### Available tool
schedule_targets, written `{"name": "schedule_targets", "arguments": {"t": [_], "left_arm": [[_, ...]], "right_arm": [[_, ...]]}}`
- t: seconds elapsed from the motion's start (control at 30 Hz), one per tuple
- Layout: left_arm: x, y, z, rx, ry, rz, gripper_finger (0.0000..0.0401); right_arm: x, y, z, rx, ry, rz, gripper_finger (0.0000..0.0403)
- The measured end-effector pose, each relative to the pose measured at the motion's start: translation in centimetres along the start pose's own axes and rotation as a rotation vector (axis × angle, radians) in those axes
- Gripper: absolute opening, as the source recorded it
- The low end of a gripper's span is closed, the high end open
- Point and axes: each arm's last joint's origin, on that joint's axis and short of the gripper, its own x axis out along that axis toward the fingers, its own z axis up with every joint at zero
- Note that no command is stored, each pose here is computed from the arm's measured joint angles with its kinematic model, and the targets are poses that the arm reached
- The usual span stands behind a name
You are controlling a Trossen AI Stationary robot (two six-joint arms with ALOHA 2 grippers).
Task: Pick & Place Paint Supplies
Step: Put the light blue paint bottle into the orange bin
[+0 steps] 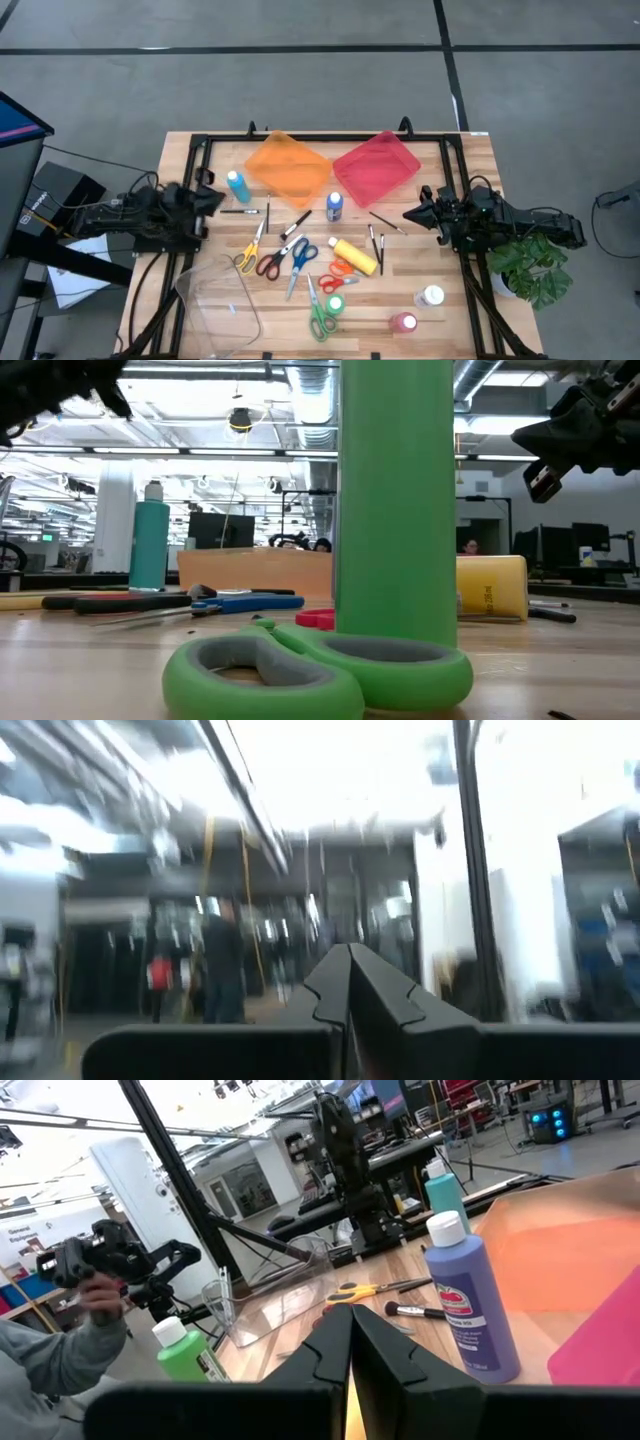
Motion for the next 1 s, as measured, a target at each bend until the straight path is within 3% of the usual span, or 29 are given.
{"name": "schedule_targets", "arguments": {"t": [0.17,0.23,0.4,0.57,0.77,0.9,1.0], "left_arm": [[-0.1,-0.1,1.4,-0.103,-0.141,-0.043,0.0000],[-0.1,-0.1,1.5,-0.094,-0.152,-0.031,0.0000],[0.7,0.5,2.1,-0.064,-0.105,0.189,0.0000],[4.2,0.8,4.3,-0.007,0.210,0.314,0.0000],[9.1,1.3,5.4,0.155,0.682,0.555,0.0001],[11.5,1.4,5.1,0.216,0.858,0.629,0.0028],[12.5,1.5,4.4,0.259,0.894,0.700,0.0072]], "right_arm": [[0.0,0.0,0.0,0.000,0.000,0.000,0.0008],[0.0,0.0,0.0,0.000,0.000,0.000,0.0008],[0.0,-0.3,0.1,-0.011,-0.041,-0.093,0.0008],[-0.1,-0.7,0.3,-0.011,-0.096,-0.230,0.0008],[-0.1,-0.8,0.3,-0.011,-0.108,-0.263,0.0008],[-0.1,-0.8,0.2,-0.010,-0.105,-0.264,0.0008],[-0.1,-0.8,0.2,-0.010,-0.104,-0.264,0.0009]]}}
